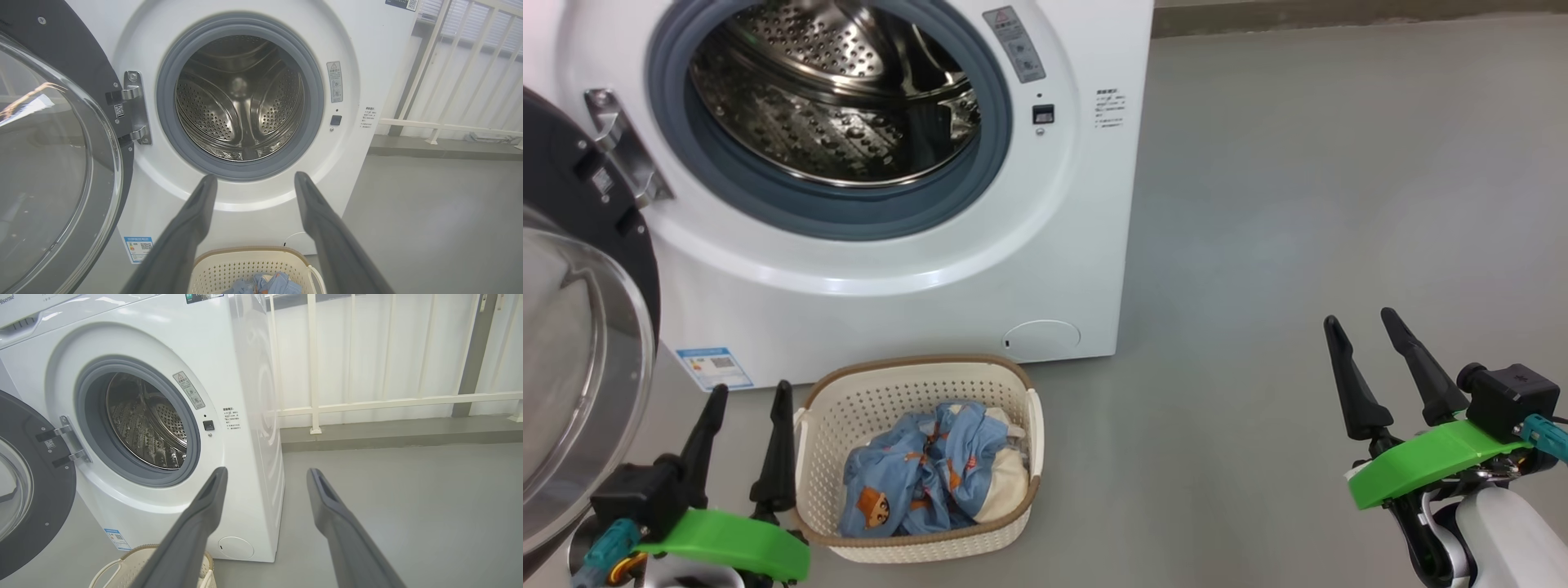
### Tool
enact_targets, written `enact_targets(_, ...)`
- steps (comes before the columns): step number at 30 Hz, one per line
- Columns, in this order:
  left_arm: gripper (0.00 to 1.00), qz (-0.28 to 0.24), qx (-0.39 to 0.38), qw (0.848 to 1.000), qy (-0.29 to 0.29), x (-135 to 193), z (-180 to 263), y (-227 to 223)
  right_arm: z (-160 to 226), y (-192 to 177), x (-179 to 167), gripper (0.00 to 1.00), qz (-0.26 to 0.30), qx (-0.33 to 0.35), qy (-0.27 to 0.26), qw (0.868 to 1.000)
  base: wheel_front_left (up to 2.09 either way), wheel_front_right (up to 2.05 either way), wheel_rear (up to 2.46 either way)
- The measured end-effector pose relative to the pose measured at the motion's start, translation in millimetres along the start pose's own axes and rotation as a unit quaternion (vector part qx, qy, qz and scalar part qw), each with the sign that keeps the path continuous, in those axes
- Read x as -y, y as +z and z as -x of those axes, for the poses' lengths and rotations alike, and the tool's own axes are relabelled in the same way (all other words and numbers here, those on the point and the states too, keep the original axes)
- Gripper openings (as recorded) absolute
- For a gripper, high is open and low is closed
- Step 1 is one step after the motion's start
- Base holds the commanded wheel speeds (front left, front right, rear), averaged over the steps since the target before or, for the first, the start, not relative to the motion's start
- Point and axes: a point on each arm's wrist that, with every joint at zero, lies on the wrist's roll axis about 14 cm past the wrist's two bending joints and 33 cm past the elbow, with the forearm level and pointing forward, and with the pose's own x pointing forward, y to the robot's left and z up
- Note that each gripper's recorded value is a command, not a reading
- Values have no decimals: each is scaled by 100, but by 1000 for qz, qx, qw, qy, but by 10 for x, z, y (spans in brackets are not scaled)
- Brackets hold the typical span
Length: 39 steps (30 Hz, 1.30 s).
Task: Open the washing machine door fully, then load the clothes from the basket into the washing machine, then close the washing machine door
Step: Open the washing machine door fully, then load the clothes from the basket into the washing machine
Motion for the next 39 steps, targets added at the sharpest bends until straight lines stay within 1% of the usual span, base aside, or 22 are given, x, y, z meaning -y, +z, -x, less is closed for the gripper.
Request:
enact_targets(11, 100, -2, -5, 1000, -2, 23, 25, -74, 32, 40, 55, 100, 3, 5, -7, 1000, 0, 0, 0)
enact_targets(39, 100, -1, -5, 1000, 14, -56, 59, -101, -14, 11, 3, 100, 0, 2, 0, 1000, 0, 0, 0)
